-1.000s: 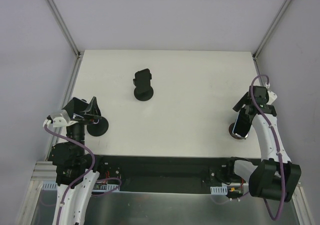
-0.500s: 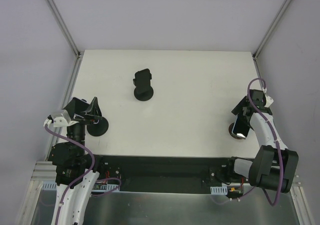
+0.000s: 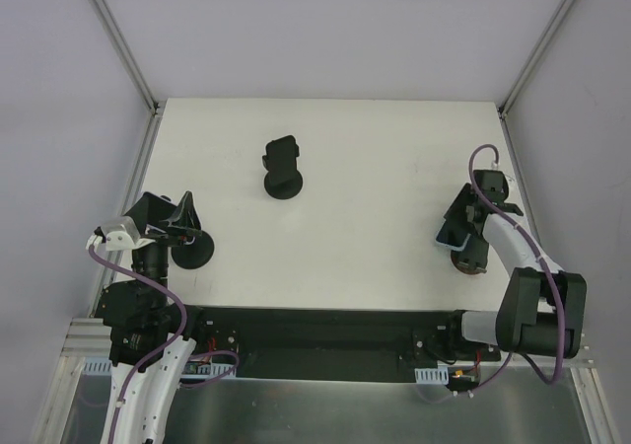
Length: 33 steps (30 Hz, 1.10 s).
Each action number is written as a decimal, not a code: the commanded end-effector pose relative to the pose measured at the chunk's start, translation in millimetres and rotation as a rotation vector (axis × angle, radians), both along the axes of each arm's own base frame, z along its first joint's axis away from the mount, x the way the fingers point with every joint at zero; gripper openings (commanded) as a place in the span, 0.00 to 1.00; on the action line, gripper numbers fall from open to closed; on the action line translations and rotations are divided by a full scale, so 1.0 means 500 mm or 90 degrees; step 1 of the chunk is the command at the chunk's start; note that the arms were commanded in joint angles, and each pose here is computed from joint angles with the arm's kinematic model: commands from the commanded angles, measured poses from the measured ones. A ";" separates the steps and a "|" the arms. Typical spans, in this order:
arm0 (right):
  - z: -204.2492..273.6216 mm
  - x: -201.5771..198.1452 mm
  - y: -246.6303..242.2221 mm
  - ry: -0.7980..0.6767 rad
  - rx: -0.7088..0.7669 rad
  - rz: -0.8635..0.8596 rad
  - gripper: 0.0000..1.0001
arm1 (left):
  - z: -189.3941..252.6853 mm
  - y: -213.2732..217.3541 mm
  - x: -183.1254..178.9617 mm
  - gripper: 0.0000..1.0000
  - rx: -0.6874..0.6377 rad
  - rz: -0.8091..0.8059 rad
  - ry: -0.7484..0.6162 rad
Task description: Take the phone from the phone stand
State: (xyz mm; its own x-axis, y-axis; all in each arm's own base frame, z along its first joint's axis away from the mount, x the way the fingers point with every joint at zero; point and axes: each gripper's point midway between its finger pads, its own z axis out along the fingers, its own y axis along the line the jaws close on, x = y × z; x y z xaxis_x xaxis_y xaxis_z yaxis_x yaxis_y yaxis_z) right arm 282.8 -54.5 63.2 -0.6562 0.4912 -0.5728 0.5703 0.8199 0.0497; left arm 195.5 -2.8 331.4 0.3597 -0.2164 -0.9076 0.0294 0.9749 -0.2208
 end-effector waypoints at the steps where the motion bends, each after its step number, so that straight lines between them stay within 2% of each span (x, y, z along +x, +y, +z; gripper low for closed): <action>1: 0.036 0.081 0.064 -0.066 0.036 0.069 0.45 | 0.037 0.010 -0.040 0.99 -0.002 0.008 -0.064; 2: 0.037 0.082 0.066 -0.066 0.034 0.069 0.40 | 0.037 0.012 -0.041 0.99 -0.002 0.010 -0.065; 5: 0.039 0.079 0.069 -0.066 0.023 0.078 0.34 | 0.036 0.013 -0.041 0.99 -0.002 0.013 -0.065; 9: 0.056 0.072 0.068 -0.075 0.003 0.092 0.38 | 0.036 0.010 -0.040 0.99 -0.001 0.008 -0.064; 10: 0.063 0.070 0.063 -0.076 -0.005 0.088 0.42 | 0.035 0.010 -0.039 0.99 0.000 0.007 -0.063; 11: 0.065 0.068 0.060 -0.072 -0.010 0.088 0.58 | 0.036 0.010 -0.041 0.99 -0.001 0.007 -0.065; 13: 0.073 0.070 0.062 -0.070 -0.006 0.089 0.75 | 0.036 0.011 -0.041 0.99 -0.002 0.008 -0.065; 14: 0.077 0.073 0.064 -0.069 -0.003 0.090 0.90 | 0.037 0.011 -0.041 0.99 -0.002 0.008 -0.066; 16: 0.079 0.082 0.066 -0.053 0.011 0.080 1.00 | 0.037 0.010 -0.041 0.99 -0.002 0.007 -0.066; 17: 0.077 0.084 0.066 -0.045 0.016 0.074 0.96 | 0.037 0.010 -0.041 0.99 -0.002 0.007 -0.066; 24: 0.026 0.106 0.051 0.065 0.045 0.017 0.96 | 0.037 0.010 -0.043 0.99 -0.003 0.005 -0.069; 33: -0.051 0.090 0.031 0.138 0.073 -0.023 0.96 | 0.038 0.007 -0.043 0.99 -0.001 0.000 -0.070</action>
State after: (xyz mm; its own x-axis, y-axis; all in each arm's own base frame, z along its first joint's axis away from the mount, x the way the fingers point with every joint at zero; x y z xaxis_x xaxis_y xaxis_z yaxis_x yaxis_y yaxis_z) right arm 332.9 -36.4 41.9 -0.7467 0.5307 -0.4011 0.5742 0.8186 0.0142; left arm 195.5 -2.7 331.2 0.3591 -0.2148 -0.9083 0.0283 0.9752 -0.2195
